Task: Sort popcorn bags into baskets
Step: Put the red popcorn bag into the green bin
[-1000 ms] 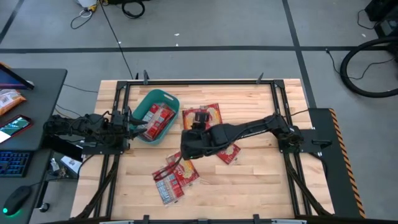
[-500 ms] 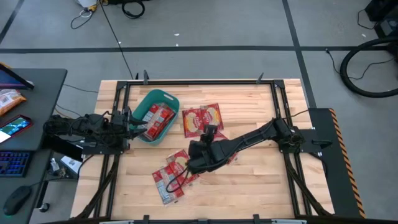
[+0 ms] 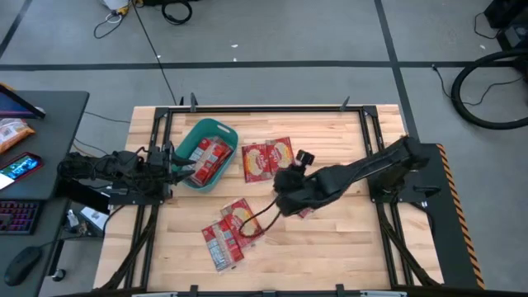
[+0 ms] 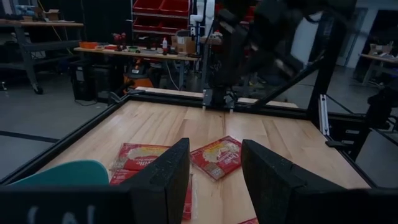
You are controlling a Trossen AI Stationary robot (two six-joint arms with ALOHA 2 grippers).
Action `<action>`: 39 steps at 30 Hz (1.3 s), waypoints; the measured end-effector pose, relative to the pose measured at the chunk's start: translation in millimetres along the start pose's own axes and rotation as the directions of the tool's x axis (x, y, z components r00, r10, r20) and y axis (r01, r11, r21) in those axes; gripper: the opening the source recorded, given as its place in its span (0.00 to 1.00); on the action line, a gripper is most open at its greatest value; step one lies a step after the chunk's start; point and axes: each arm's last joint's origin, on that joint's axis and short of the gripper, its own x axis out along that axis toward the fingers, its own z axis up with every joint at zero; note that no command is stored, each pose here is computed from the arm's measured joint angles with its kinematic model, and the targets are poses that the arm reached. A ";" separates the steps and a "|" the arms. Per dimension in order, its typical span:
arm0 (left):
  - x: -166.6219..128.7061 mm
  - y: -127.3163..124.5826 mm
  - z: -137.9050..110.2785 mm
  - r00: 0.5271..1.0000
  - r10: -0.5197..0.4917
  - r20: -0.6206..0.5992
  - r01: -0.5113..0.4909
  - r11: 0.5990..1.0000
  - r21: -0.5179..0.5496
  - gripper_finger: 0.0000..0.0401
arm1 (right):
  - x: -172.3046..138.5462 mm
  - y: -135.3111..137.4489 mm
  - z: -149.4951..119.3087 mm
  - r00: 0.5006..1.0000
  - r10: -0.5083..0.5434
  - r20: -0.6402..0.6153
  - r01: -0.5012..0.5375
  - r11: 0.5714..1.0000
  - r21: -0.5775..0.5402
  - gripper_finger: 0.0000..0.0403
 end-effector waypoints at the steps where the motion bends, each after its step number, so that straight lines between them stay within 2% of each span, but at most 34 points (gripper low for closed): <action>1: 0.0 0.0 0.0 1.000 0.000 0.000 0.000 1.000 0.000 0.38 | -2.9 -6.4 -1.1 1.000 0.013 0.027 -0.014 1.000 0.020 0.24; 6: 0.0 0.0 0.0 1.000 0.000 0.000 0.000 1.000 0.000 0.38 | -8.6 -35.5 -18.1 0.991 0.081 0.110 -0.094 0.988 0.123 0.23; 10: 0.0 0.0 0.2 1.000 0.000 0.002 0.000 1.000 0.000 0.38 | -4.7 -52.6 -40.8 0.978 0.109 0.176 -0.149 0.960 0.235 0.23; 15: 0.0 0.0 0.3 1.000 0.000 0.003 0.000 1.000 0.000 0.38 | 6.7 -68.3 -70.1 0.961 0.155 0.227 -0.232 0.902 0.365 0.23; 18: 0.0 0.0 0.3 1.000 0.000 0.003 0.000 1.000 0.000 0.38 | 14.1 -72.0 -81.3 0.946 0.206 0.251 -0.295 0.869 0.398 0.23; 23: 0.0 0.5 0.4 1.000 0.017 0.005 -0.017 1.000 0.003 0.38 | 28.0 -63.9 -89.4 0.938 0.279 0.206 -0.340 0.856 0.390 0.23; 27: 0.0 1.0 0.5 0.999 0.037 0.008 -0.037 0.999 0.004 0.38 | 47.7 -44.7 -91.0 0.952 0.283 0.119 -0.307 0.888 0.342 0.23; 34: 0.0 1.1 0.2 0.999 0.038 0.004 -0.039 0.999 0.006 0.38 | 79.8 1.0 -82.9 0.940 0.336 -0.064 -0.315 0.923 0.222 0.23; 39: 0.0 1.1 0.0 0.999 0.038 0.003 -0.039 0.999 0.007 0.38 | 91.3 27.7 -76.4 0.930 0.288 -0.229 -0.267 0.956 0.117 0.24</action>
